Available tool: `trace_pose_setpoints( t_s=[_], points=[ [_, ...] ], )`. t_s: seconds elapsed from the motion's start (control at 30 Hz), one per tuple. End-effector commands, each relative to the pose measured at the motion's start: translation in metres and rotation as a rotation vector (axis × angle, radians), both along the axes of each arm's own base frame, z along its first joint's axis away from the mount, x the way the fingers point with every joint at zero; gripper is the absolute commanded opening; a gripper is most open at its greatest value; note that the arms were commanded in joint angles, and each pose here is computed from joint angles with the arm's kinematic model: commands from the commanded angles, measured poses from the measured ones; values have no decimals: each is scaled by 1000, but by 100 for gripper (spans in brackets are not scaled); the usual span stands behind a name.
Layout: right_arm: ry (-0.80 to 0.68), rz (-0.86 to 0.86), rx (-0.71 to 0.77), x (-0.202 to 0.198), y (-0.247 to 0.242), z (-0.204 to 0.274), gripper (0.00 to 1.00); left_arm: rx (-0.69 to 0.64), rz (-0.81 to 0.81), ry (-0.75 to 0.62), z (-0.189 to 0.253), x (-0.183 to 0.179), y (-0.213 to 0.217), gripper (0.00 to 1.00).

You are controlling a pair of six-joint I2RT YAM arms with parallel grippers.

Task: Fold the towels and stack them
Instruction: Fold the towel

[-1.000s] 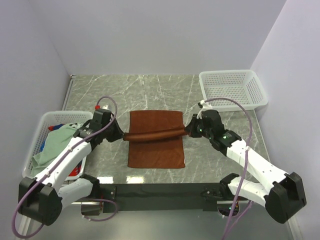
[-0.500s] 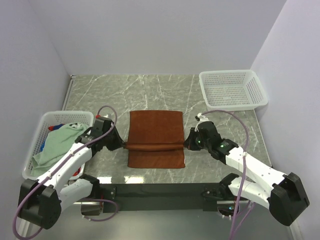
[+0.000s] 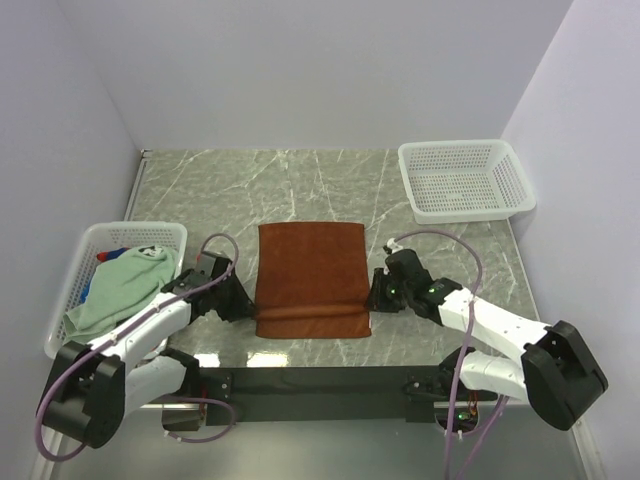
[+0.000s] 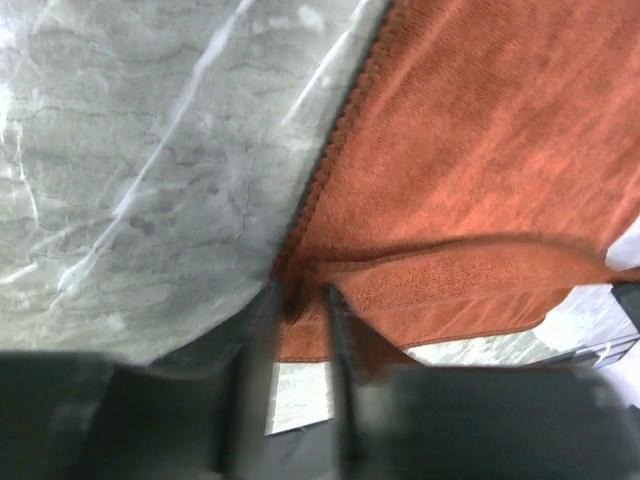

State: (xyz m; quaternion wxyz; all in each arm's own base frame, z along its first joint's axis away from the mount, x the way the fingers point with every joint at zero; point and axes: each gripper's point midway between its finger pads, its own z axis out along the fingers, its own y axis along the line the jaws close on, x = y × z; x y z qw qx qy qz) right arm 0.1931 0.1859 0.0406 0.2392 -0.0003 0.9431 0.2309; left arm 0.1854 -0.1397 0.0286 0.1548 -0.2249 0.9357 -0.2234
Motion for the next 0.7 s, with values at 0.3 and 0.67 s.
trace_pose_setpoints(
  t_s=[0.3, 0.67],
  points=[
    [-236, 249, 12, -4, 25, 86, 71, -51, -9, -257, 83, 10, 0, 90],
    [-233, 719, -81, 13, 104, 65, 90, 182, -15, -663, 158, 70, 32, 99]
  ],
)
